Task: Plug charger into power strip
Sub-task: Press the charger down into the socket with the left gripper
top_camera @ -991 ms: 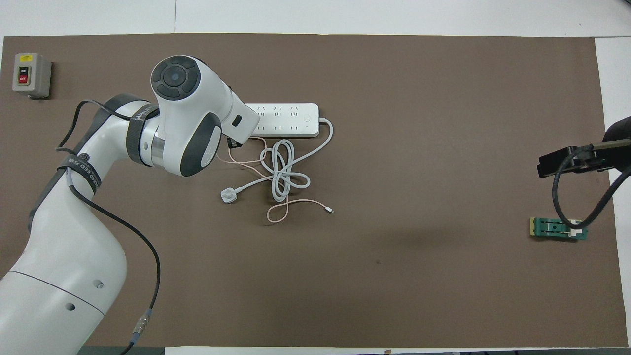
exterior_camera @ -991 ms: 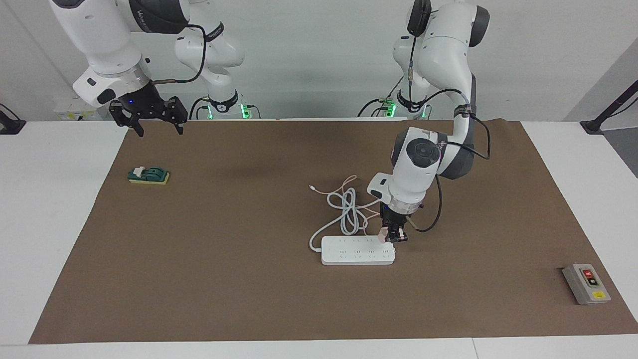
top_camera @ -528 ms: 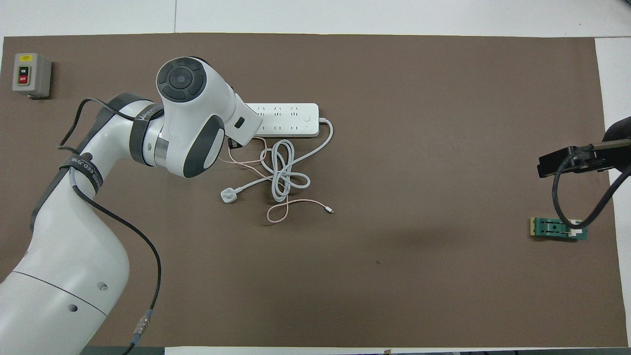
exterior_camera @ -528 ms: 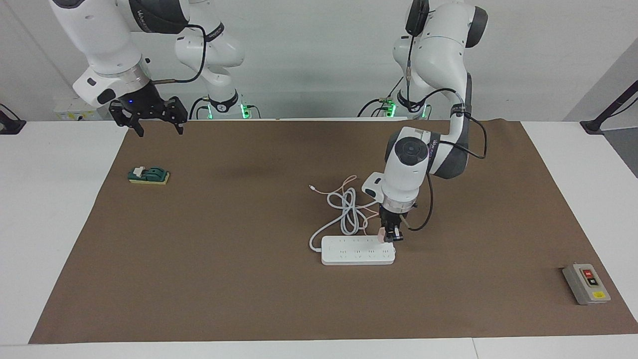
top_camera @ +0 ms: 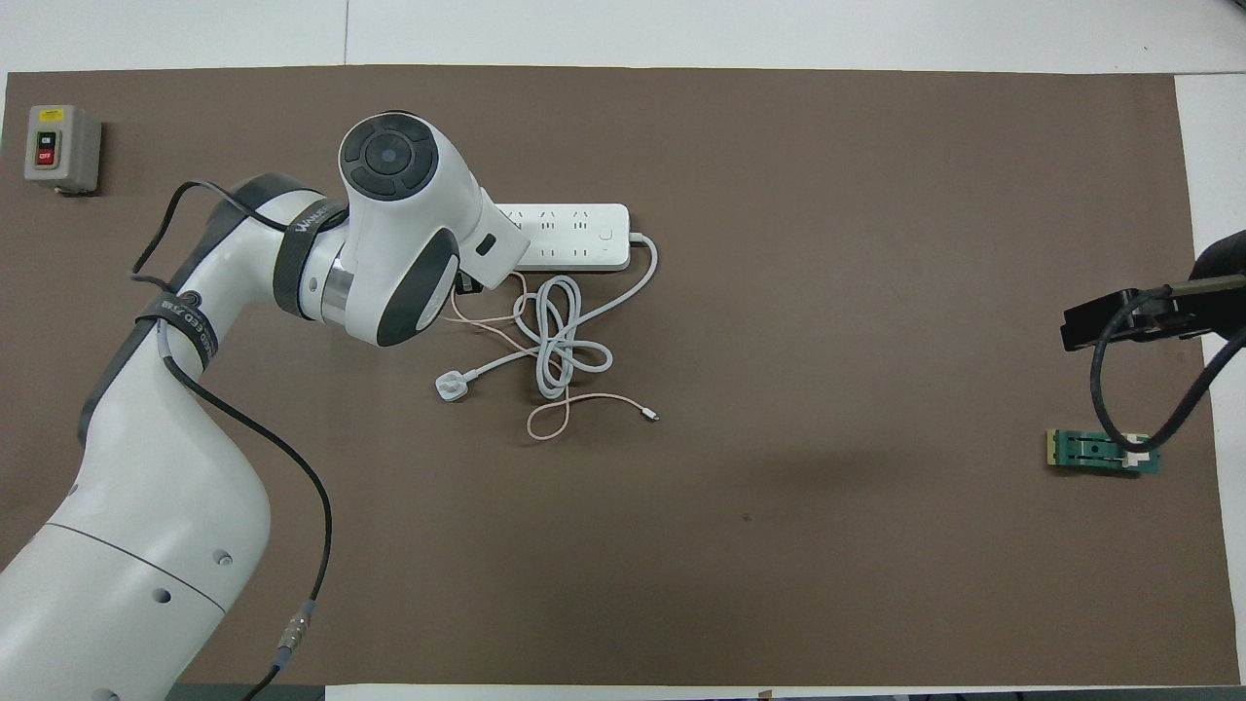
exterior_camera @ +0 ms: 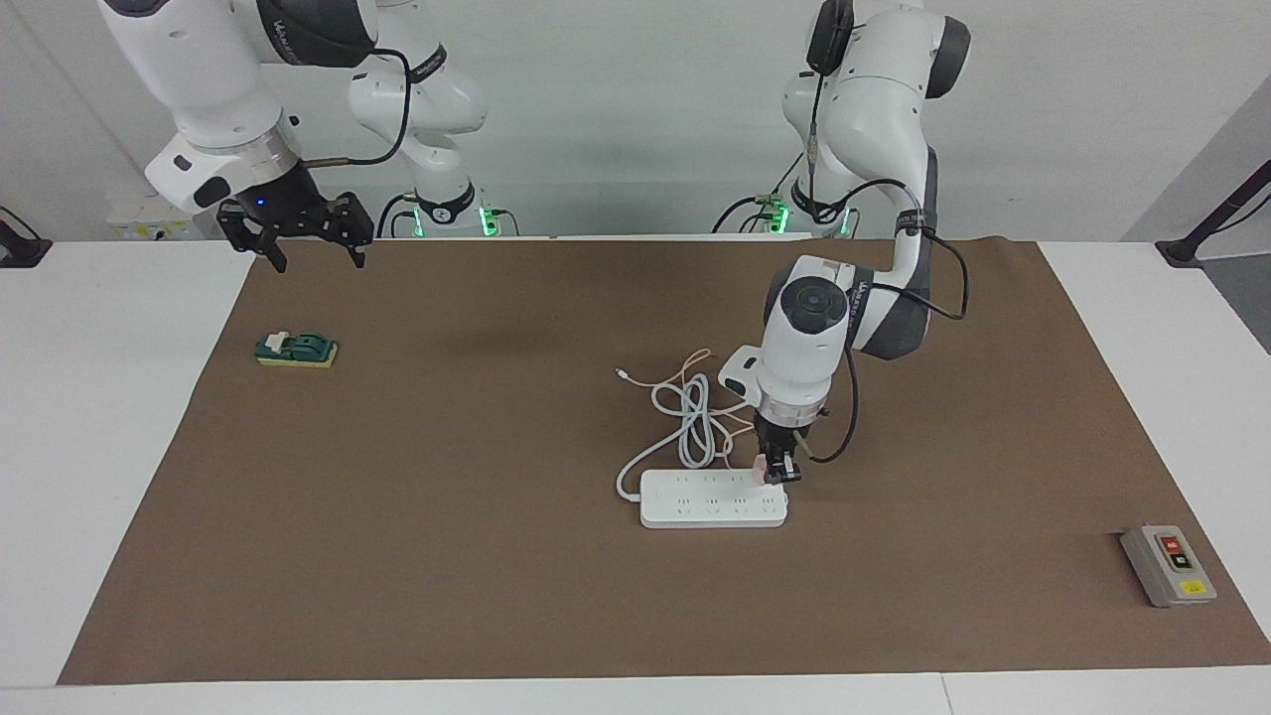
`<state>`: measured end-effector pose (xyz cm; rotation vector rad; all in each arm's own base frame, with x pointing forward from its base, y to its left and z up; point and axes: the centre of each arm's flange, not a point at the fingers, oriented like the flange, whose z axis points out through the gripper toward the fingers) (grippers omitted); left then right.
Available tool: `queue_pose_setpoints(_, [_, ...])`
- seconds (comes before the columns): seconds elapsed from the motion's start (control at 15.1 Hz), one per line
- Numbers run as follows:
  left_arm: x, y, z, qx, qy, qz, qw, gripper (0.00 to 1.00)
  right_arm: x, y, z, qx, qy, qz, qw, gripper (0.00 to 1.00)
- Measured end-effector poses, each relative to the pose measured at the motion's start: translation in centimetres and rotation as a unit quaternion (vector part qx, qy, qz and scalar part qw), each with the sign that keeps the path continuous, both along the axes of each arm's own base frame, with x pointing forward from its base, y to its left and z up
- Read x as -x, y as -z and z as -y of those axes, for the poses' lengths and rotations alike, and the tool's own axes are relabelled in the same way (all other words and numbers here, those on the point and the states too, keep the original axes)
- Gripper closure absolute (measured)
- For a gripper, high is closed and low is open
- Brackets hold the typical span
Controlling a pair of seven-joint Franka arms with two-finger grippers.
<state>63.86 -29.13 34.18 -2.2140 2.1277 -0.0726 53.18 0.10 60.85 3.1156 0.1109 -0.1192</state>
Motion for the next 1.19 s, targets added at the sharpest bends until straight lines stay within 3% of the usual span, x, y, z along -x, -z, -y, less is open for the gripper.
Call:
queue_pose_setpoints(0.53, [-0.84,0.17,-0.05,0.001,-0.004,-0.021,1.000,0.70,0.00,0.00,0.00,0.000,0.000,0.000,1.000,0.00])
queue_pose_setpoints(1.19, [-0.85,0.18,-0.02,0.001,0.013,-0.021,1.000,0.70,0.00,0.00,0.00,0.000,0.000,0.000,1.000,0.00])
